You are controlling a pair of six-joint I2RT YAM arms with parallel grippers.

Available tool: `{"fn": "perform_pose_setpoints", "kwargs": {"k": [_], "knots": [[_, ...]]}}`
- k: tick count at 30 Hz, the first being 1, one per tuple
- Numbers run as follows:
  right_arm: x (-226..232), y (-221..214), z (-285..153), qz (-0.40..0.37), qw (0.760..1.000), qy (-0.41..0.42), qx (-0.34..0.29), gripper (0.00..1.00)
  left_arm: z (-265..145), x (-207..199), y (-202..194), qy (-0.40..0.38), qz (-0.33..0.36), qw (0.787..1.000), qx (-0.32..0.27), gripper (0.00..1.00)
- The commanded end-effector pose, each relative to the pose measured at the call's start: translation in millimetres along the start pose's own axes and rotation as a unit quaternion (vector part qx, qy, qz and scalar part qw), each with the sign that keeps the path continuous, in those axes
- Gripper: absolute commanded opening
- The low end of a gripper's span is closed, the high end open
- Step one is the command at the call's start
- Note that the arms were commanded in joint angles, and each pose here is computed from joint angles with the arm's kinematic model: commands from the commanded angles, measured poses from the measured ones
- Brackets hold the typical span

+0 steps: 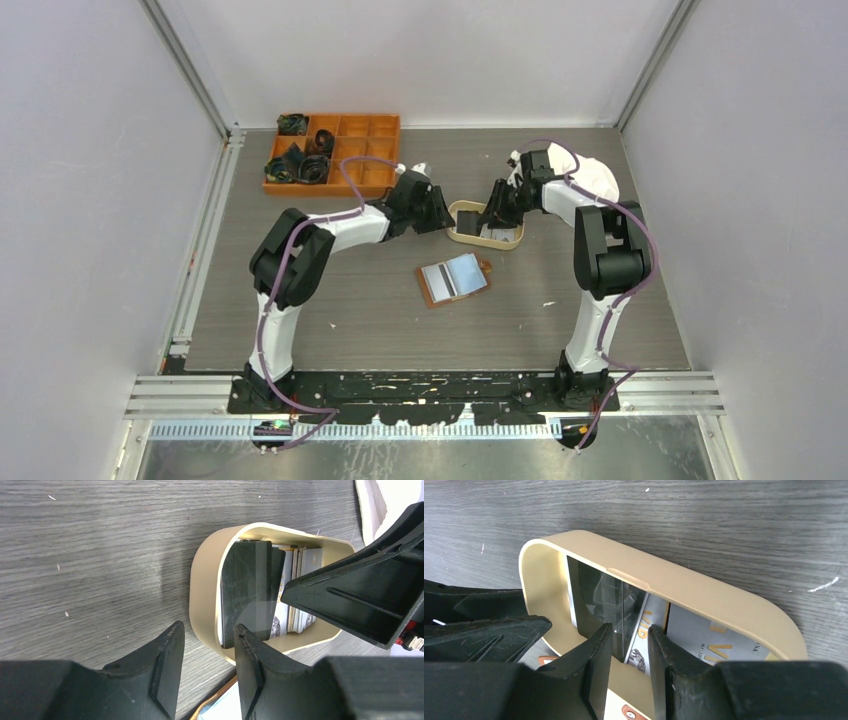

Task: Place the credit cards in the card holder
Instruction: Pick up the credit card from the storage box.

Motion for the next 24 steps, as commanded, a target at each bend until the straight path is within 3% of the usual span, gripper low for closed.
{"fn": "perform_pose_setpoints", "kwargs": {"k": [1, 14, 24], "knots": [[3.3, 9.4, 6.2, 0.003, 1.000, 0.004, -0.009, 0.38, 1.5, -10.0, 13.1, 0.000, 0.004, 1.000, -0.012, 0.40], [-2.3, 9.4, 16.2, -0.009, 1.000, -0.025, -0.010, 0.39, -0.6, -18.9, 1.0, -0.007, 0.001, 1.000, -0.001, 0.23], [15.3, -5.5, 28.0, 0.019, 0.998, 0.046, 0.039, 0.39, -3.5, -29.5, -2.7, -0.023, -0.004, 1.000, 0.002, 0.18]]}}
Point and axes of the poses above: each gripper's point midway between its finger pads, its own z axis out along the fingers, its own x axis along the line the jaws close on, y = z × x, the point moved 1 cm from there along -z, back along the fingers, and after that the axes turned 12 degrees about z, right-handed, at the moved point
